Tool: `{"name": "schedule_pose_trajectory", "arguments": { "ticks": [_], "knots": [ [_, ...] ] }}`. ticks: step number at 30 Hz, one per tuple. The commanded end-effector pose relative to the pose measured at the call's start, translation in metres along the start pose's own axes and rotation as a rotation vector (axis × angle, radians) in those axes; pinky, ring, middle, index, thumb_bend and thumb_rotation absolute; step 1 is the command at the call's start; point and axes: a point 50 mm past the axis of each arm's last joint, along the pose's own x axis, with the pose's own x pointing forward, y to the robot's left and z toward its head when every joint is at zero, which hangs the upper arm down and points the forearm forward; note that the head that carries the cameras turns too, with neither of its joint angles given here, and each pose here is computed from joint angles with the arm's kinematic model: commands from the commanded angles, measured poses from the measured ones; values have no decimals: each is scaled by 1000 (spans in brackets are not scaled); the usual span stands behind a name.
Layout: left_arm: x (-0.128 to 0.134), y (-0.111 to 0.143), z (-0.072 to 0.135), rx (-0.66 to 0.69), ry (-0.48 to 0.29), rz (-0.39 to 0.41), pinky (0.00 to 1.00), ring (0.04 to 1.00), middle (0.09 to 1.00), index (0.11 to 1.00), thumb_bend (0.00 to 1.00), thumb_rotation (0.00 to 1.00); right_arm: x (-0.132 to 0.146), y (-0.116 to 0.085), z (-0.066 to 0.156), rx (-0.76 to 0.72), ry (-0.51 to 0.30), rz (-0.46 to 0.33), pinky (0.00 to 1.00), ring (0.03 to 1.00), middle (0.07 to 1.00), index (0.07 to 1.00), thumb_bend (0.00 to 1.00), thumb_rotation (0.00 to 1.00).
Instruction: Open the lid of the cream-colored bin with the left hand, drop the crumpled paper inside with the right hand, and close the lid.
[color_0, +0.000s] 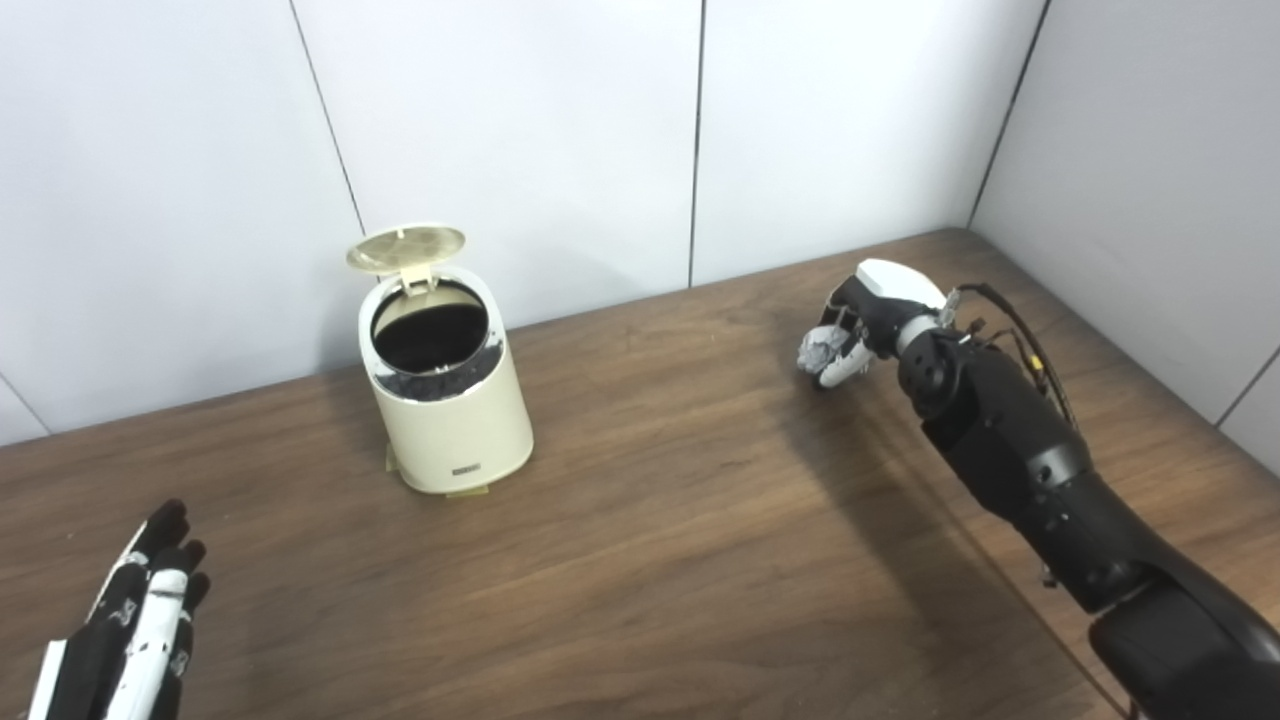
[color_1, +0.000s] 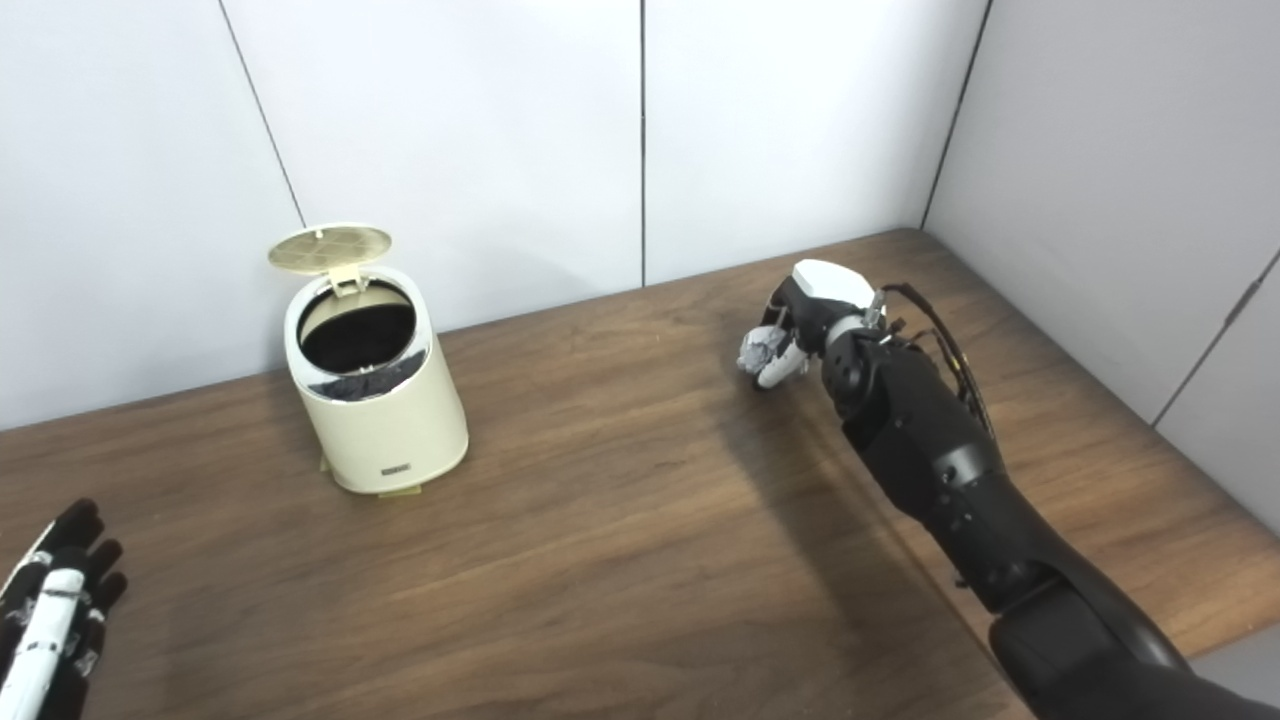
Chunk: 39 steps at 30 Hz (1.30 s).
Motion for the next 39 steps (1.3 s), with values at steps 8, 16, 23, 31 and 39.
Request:
{"name": "schedule_pose_trajectory", "arguments": {
  "ticks": [8,16,23,31,39],
  "knots": [
    [3,-4,11,11,-65,-21,993,978,969,931,273,492,-17,-43,15,29,-149,-222,263,409,527,542,488,0],
    [1,-4,-1,44,-49,-32,984,958,957,947,288,441,-53,-55,44,32,-358,-349,323,398,495,505,497,0],
    [-2,-8,-14,80,-32,-37,949,931,936,951,315,395,-95,-60,97,32,-545,-377,341,379,489,502,499,0],
    [-8,-11,-27,31,-9,-23,917,915,923,928,369,354,-133,-60,166,56,-723,-381,404,379,518,505,499,0],
    [-9,-18,-35,27,-2,-24,916,915,921,925,341,357,-146,-53,200,128,-831,-352,344,383,514,492,498,0]
  ]
}}
